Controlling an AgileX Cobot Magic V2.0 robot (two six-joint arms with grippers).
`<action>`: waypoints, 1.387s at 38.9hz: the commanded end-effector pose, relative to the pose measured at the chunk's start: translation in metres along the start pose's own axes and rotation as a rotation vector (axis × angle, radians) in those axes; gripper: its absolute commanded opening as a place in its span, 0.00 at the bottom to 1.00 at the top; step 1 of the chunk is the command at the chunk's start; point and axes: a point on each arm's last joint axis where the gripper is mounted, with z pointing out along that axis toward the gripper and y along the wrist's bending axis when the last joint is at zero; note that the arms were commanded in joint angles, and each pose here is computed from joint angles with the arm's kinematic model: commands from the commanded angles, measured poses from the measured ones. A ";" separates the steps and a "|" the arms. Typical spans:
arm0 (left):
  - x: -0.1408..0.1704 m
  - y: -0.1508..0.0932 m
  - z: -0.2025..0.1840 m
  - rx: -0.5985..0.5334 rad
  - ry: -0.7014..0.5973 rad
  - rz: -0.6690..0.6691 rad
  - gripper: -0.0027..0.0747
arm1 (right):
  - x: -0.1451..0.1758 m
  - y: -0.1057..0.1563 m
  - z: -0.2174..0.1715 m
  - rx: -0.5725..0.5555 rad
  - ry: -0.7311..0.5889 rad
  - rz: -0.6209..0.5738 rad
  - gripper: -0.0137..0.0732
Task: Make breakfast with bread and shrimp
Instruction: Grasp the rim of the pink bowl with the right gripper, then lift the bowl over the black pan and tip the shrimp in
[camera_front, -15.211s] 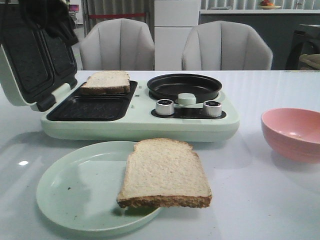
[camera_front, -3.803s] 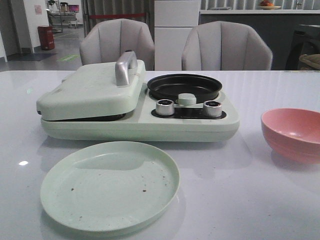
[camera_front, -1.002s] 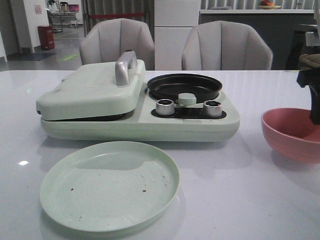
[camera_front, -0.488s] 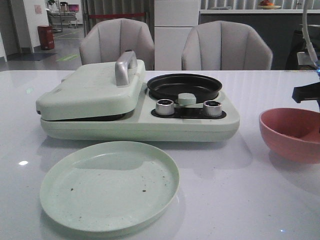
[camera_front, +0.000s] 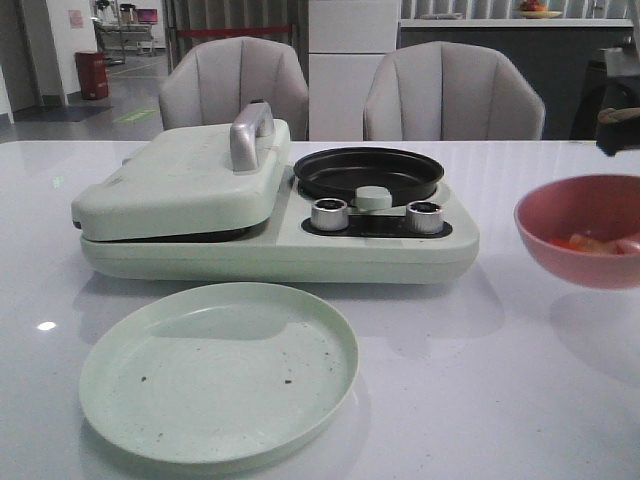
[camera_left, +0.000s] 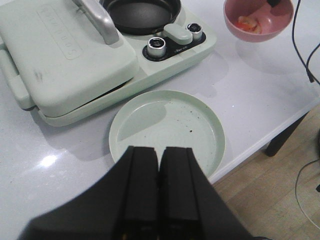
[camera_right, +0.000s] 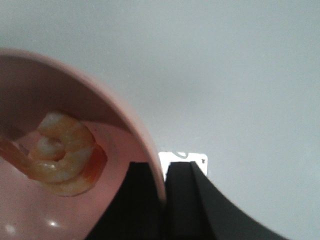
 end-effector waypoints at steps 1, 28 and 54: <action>-0.014 -0.001 -0.005 0.005 -0.098 -0.003 0.16 | -0.018 -0.007 -0.064 0.015 -0.214 -0.008 0.22; -0.014 -0.001 -0.005 0.005 -0.098 -0.003 0.16 | -0.059 0.051 -0.170 -0.026 -0.555 -0.187 0.22; -0.014 -0.001 -0.005 0.005 -0.098 -0.003 0.16 | -0.081 0.182 -0.162 0.690 -0.776 -0.462 0.22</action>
